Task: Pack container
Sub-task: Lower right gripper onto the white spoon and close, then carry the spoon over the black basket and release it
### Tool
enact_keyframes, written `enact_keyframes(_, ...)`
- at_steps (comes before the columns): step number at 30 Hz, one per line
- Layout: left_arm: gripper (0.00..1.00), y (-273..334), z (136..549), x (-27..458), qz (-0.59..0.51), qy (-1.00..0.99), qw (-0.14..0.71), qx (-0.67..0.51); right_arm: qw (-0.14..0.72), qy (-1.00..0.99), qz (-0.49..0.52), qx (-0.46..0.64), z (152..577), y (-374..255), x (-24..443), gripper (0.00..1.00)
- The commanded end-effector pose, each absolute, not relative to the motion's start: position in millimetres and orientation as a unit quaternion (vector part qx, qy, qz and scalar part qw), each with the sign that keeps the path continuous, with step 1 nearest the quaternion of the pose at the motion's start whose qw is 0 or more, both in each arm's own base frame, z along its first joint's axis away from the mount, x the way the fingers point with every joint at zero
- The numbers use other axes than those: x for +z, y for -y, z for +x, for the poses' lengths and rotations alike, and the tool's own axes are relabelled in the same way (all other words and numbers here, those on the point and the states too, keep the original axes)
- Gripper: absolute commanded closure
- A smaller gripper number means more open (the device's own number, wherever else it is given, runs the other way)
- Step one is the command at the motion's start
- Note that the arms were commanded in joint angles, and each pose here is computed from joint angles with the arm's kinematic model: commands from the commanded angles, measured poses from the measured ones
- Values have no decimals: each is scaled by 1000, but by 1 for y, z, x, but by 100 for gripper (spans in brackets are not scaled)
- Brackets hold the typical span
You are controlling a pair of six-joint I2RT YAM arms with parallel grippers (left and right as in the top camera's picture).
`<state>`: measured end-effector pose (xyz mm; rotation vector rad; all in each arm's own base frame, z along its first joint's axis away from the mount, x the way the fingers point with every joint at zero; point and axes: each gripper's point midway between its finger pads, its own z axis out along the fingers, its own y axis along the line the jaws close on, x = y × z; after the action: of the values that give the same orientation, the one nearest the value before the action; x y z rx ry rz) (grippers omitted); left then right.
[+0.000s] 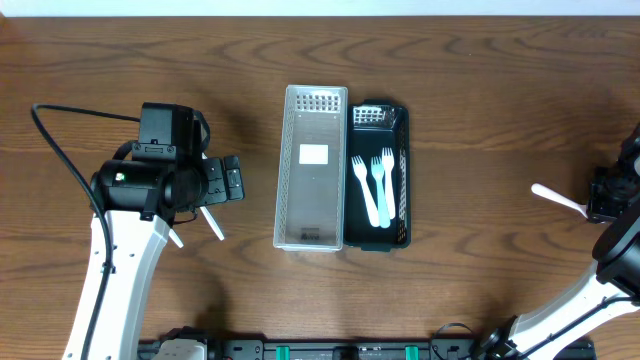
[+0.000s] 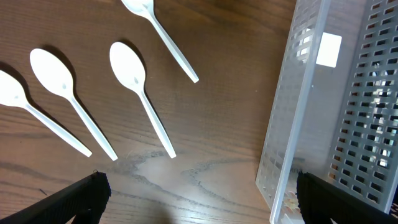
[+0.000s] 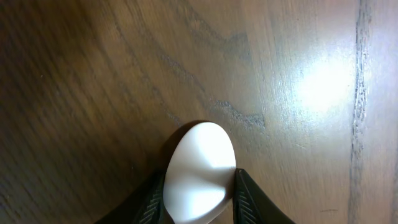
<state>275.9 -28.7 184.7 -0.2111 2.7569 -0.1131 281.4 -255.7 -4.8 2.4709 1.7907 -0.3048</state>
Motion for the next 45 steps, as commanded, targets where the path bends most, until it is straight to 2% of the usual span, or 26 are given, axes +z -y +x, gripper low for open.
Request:
enact_keyframes(1, 2, 26, 276, 186, -75, -979, 187, -34, -44, -599, 794, -98, 255, 230, -43, 95)
enact_keyframes(4, 2, 26, 276, 186, -75, -979, 187, -34, -42, -615, 782, -91, 258, 230, -43, 99)
enact_keyframes(9, 2, 26, 276, 186, -75, -979, 187, -34, -30, -661, 745, -84, 269, 234, -38, 99)
enact_keyframes(16, 2, 26, 276, 186, -75, -979, 188, -34, 22, -740, 667, -80, 302, 238, -1, 99)
enact_keyframes(21, 2, 26, 276, 186, -75, -979, 187, -34, 103, -809, 574, -76, 342, 219, 67, 99)
enact_keyframes(25, 2, 26, 276, 186, -75, -979, 187, -34, 187, -865, 461, -65, 375, 175, 141, 99)
enact_keyframes(29, 2, 26, 276, 186, -75, -979, 187, -34, 269, -911, 312, -15, 403, 94, 216, 99)
enact_keyframes(33, 2, 26, 276, 186, -75, -979, 187, -34, 304, -931, 199, 35, 407, 5, 257, 99)
enact_keyframes(39, 2, 26, 276, 186, -75, -979, 187, -34, 285, -950, 102, 69, 399, -97, 248, 99)
enact_keyframes(45, 2, 26, 276, 186, -75, -979, 187, -34, 221, -972, 46, 60, 397, -153, 194, 99)
